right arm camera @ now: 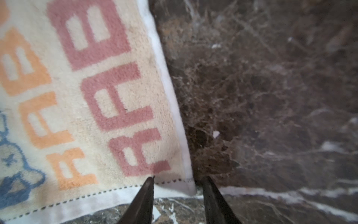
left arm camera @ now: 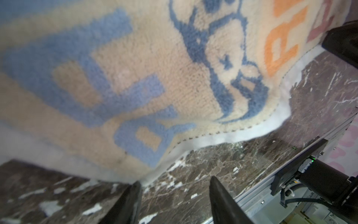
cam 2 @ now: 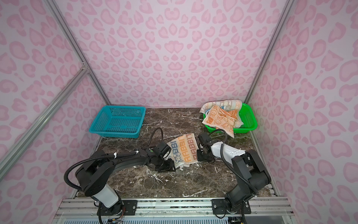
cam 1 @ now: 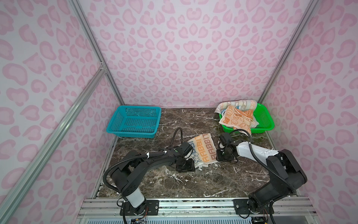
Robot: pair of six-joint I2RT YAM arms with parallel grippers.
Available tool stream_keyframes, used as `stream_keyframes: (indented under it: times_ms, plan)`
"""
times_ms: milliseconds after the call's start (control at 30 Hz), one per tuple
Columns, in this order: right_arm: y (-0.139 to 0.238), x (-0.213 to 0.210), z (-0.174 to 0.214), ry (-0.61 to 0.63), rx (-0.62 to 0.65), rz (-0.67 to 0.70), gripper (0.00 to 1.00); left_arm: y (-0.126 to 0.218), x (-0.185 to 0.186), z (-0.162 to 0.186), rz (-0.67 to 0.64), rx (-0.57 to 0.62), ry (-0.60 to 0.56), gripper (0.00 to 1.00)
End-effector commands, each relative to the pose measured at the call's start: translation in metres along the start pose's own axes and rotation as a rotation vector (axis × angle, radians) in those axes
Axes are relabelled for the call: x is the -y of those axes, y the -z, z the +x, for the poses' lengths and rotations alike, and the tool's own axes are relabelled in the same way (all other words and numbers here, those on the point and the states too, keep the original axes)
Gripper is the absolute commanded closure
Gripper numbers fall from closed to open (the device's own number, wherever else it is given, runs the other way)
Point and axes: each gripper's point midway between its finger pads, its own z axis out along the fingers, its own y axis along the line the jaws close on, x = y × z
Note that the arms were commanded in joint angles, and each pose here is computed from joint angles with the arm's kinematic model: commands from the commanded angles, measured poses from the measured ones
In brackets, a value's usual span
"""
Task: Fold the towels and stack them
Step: 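Grasp a near towel corner with the left gripper while the right grasps another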
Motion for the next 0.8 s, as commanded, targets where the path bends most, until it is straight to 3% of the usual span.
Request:
stream_keyframes:
  times_ms: [0,67,167,233,500,767]
  plan:
    - [-0.01,0.003,0.011,0.012,-0.038,0.014,0.59,-0.01,-0.045,0.018,-0.189,-0.057,0.06,0.54]
    - [-0.011,0.003,0.012,0.012,-0.038,0.01,0.67,-0.011,-0.046,0.018,-0.197,-0.061,0.062,0.62]
    - [-0.009,0.001,0.008,0.016,-0.014,-0.002,0.88,-0.009,-0.043,0.013,-0.202,-0.05,0.049,0.97]
    - [-0.001,-0.003,0.002,0.024,0.019,-0.019,1.0,-0.001,-0.033,0.005,-0.185,-0.029,0.025,0.97]
    - [0.055,-0.024,-0.025,0.074,0.187,-0.122,1.0,0.065,-0.007,-0.04,-0.167,0.174,-0.052,0.97]
    - [0.11,-0.039,-0.046,0.118,0.305,-0.213,1.0,0.152,0.017,-0.078,-0.061,0.42,-0.127,0.97]
